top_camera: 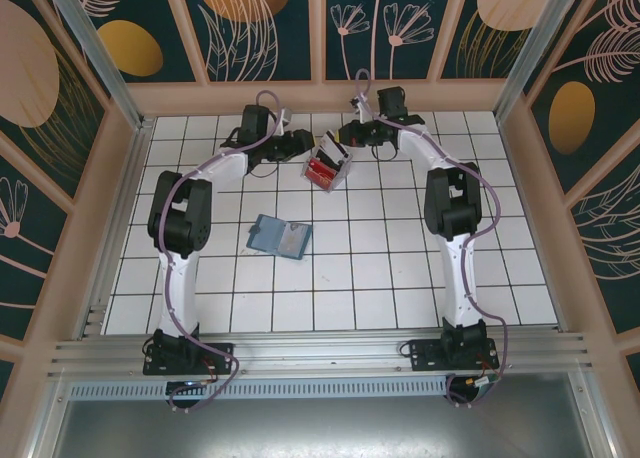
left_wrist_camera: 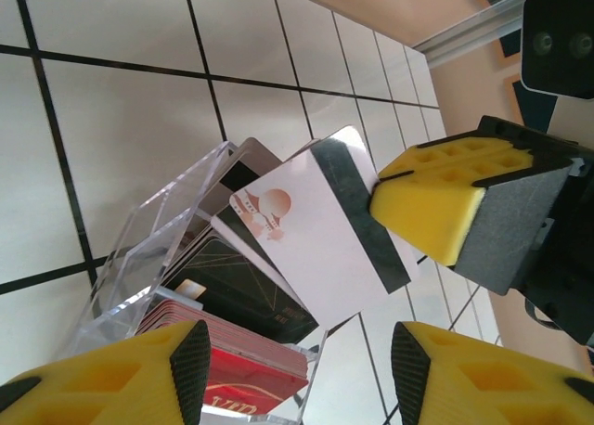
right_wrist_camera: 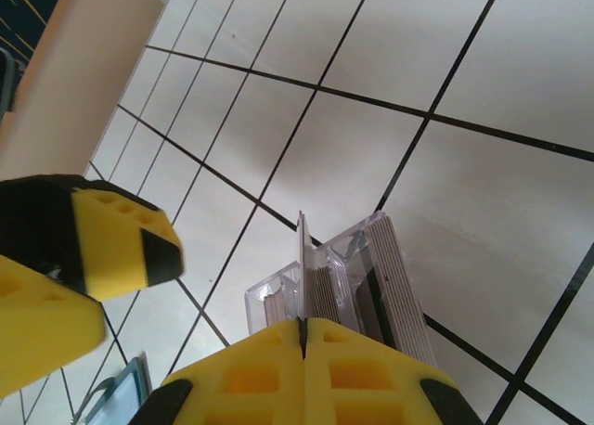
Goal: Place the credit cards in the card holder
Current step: Insert the card into the card holder.
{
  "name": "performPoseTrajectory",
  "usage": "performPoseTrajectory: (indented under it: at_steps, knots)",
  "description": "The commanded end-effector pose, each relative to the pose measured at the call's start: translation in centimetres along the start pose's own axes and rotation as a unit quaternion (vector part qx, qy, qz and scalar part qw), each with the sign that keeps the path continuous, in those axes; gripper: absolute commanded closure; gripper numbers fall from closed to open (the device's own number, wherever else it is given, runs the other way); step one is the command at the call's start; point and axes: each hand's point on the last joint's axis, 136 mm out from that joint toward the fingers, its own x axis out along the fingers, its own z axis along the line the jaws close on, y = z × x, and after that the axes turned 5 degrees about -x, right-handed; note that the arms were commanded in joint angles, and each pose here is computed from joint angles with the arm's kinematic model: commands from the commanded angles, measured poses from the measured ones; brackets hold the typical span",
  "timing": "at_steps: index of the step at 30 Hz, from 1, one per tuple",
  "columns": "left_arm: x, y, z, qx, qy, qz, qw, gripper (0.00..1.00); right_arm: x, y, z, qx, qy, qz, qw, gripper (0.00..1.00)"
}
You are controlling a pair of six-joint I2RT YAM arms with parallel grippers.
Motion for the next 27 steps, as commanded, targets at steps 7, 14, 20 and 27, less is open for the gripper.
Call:
performPoseTrajectory:
  at_steps: [7, 14, 20, 27]
  knots:
    - [1.1, -1.3, -0.8, -0.012, 0.042, -0.001, 0.999, 0.43, -0.2, -0.3, 1.2, 0.009, -0.048, -0.005, 0.999, 0.98]
    - [1.0, -1.3, -0.8, -0.013, 0.039, -0.003, 0.999, 0.43, -0.4, 0.2, 2.1, 0.009, -0.064, -0.002, 0.998, 0.98]
    - [0.9, -1.4, -1.1, -0.012, 0.043, -0.004, 0.999, 0.43, -0.6, -0.3, 2.9, 0.005, -0.075, -0.005, 0.997, 0.99]
    - [-0.4, -0.8, -2.8, -0.006, 0.075, -0.002, 0.997, 0.44, -1.9, -0.7, 4.5, 0.002, -0.095, -0.017, 0.995, 0.99]
